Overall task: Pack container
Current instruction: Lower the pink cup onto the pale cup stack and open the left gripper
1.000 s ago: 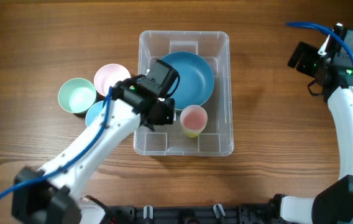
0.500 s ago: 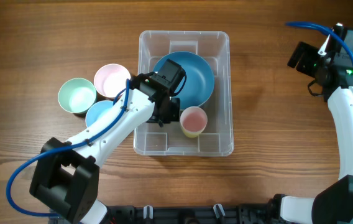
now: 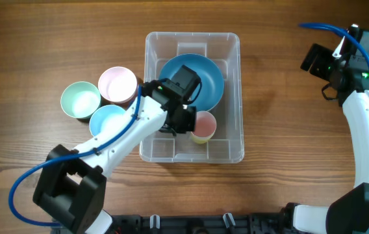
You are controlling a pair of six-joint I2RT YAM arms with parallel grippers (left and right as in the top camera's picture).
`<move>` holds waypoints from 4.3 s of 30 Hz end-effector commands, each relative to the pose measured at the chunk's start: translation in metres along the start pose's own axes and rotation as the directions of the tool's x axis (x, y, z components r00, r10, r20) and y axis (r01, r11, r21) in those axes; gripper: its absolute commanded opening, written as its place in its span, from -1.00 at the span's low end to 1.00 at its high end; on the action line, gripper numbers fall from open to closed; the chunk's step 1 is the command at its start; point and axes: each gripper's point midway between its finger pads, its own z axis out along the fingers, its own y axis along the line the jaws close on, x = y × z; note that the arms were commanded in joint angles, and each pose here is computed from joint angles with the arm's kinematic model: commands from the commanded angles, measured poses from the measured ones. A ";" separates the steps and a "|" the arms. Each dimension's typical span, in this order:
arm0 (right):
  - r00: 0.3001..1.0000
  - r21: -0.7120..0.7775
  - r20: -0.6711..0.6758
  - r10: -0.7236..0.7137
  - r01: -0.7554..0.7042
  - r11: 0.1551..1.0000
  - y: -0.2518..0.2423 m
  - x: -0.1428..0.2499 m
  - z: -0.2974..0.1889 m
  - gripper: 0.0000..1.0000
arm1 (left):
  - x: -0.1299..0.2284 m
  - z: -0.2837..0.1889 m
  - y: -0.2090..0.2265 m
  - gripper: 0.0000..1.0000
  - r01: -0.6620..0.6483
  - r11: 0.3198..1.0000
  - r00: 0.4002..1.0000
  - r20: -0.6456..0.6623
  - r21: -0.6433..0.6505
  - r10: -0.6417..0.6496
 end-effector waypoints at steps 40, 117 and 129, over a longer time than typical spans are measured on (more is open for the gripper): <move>1.000 0.005 0.018 -0.004 0.004 1.000 0.000 -0.006 -0.004 0.99 | -0.011 0.000 0.004 -0.92 -0.006 0.999 0.999 0.054 -0.045 0.009; 1.000 0.005 0.018 -0.003 0.003 1.000 0.000 -0.006 -0.004 1.00 | -0.093 -0.095 0.019 -0.53 0.089 0.988 0.910 0.413 -0.129 -0.028; 1.000 0.005 0.018 -0.004 0.004 1.000 0.000 -0.006 -0.004 0.99 | -0.034 -0.118 -0.093 0.11 -0.407 0.913 0.851 0.380 0.042 0.362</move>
